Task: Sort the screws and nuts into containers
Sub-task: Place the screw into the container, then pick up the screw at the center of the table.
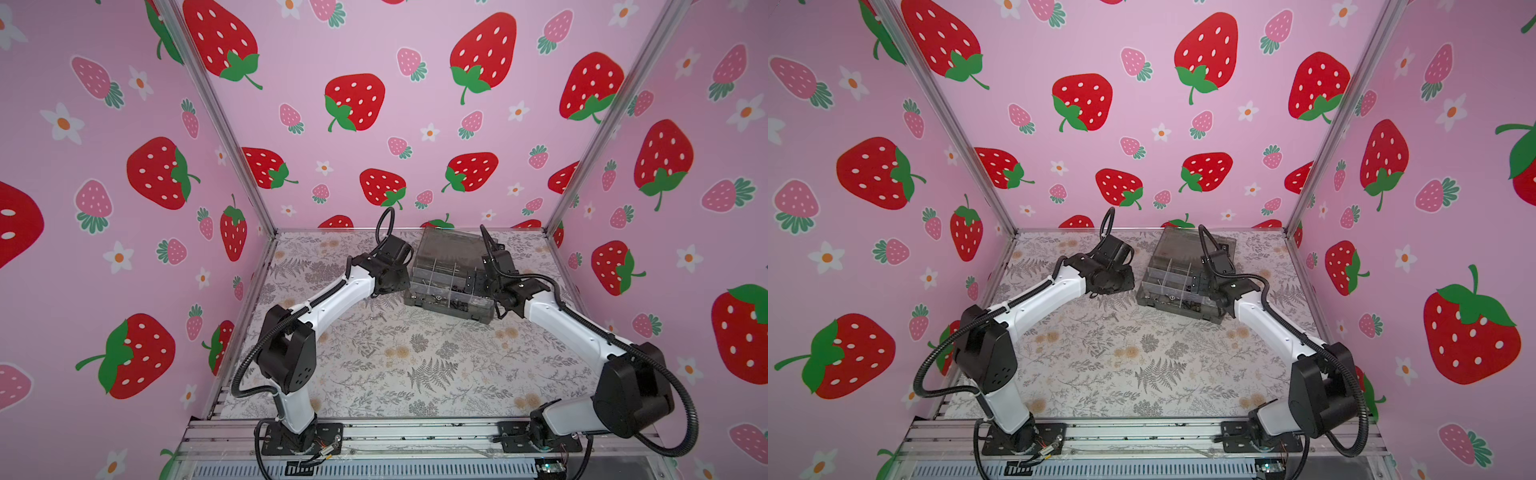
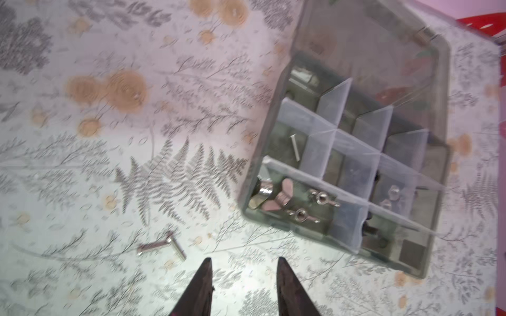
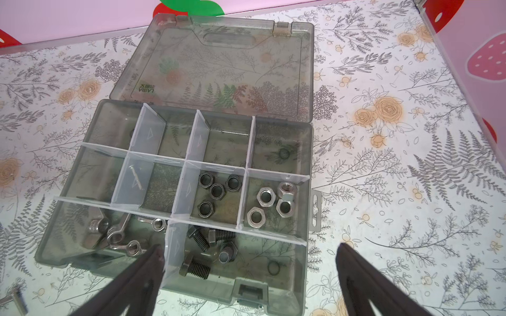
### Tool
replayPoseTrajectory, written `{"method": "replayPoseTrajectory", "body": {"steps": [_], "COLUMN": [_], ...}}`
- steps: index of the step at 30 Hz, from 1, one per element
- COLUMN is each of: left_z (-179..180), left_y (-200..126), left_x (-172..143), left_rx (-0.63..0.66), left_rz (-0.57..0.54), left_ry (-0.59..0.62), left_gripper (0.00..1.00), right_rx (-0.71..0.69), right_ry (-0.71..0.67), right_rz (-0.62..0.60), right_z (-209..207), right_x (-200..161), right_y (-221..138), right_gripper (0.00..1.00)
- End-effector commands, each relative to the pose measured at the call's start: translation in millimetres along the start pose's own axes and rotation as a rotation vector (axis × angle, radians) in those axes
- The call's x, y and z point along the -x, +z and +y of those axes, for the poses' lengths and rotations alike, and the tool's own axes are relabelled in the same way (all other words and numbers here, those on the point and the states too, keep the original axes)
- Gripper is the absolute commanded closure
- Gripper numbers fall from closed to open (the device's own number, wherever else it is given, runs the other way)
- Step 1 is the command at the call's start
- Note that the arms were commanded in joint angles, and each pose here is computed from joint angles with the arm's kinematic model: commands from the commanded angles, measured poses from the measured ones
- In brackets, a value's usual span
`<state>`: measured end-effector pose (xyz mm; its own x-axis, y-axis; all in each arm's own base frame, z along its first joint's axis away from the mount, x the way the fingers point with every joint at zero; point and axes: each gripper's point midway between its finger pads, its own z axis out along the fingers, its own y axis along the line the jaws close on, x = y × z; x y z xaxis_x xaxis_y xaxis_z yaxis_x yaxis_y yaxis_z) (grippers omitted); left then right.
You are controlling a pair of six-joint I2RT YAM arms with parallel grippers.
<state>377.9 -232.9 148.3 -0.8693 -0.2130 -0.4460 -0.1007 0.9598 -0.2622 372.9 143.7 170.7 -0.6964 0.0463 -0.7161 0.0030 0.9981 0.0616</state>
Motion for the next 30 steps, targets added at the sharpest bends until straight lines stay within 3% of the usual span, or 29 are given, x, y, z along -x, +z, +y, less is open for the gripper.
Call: {"method": "replayPoseTrajectory", "body": {"steps": [1, 10, 14, 30], "left_z": [34, 53, 53, 62], "left_y": [10, 48, 61, 86], "left_x": [-21, -61, -63, -72], "left_rx": [0.105, 0.170, 0.202, 0.280], "left_rz": [-0.004, 0.095, 0.120, 0.174], "left_ry": [-0.099, -0.171, -0.161, -0.157], "left_gripper": [0.59, 0.64, 0.69, 0.73], "right_rx": [0.014, 0.023, 0.022, 0.028], "right_ry": [0.022, 0.018, 0.021, 0.023], "right_rz": [-0.013, 0.002, 0.002, 0.015], "right_z": [0, 4, 4, 5], "right_x": [3, 1, 1, -4], "right_y": [-1, 4, 4, 6], "right_gripper": [0.00, 0.00, 0.00, 0.00]}}
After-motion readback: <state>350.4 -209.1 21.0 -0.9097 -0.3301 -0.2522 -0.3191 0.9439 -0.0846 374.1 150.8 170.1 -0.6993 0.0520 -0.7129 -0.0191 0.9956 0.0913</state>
